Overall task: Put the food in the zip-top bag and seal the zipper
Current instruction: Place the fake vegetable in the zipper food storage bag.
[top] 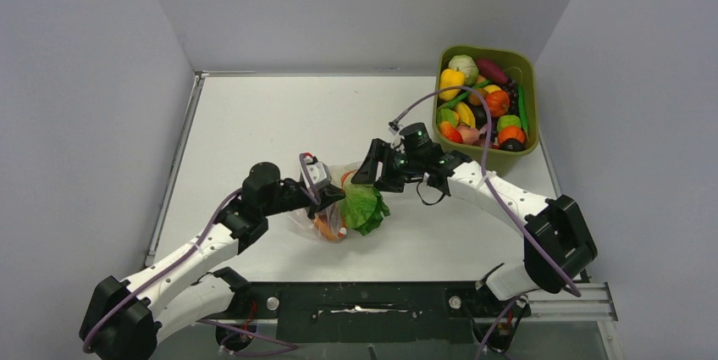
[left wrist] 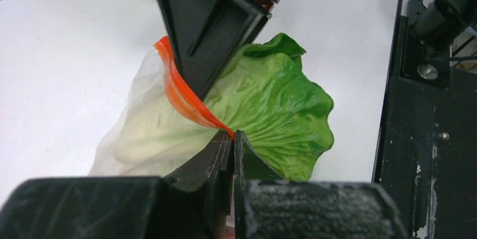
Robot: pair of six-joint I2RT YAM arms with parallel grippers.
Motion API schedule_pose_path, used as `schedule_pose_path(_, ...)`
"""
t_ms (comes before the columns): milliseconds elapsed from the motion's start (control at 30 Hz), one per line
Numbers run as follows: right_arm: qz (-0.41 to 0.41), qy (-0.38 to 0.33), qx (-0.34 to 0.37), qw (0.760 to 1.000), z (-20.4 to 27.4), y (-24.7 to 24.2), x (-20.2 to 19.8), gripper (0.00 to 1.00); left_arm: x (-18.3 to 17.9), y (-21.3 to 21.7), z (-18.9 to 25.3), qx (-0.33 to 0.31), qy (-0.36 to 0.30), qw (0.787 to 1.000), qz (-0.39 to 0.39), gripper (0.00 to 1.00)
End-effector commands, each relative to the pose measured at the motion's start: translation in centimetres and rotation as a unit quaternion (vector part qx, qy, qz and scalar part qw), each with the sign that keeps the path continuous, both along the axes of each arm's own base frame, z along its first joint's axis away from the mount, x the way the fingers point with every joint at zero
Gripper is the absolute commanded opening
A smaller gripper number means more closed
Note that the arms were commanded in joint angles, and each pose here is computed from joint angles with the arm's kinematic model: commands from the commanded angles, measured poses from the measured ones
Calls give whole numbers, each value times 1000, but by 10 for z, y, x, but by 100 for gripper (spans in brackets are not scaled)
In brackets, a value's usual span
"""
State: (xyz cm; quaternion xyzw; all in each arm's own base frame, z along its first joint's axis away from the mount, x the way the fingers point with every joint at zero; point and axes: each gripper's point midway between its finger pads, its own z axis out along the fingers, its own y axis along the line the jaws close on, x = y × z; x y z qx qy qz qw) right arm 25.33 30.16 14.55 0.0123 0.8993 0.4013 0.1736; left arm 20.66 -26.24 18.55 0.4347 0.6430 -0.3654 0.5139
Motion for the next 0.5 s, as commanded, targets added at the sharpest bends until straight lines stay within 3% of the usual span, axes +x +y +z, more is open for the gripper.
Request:
schedule_pose_path(0, 11, -116, -2, 993, 36, -6, 9, 70, 16, -3, 44, -67, -24, 996, 45, 0)
schedule_pose_path(300, 26, -230, -32, 972, 61, -35, 1, 81, 23, -3, 48, -92, 1, 993, 72, 0)
schedule_pose_path(467, 48, -320, -35, 946, 67, -49, -10, 86, 26, -4, 56, -108, 11, 991, 81, 0)
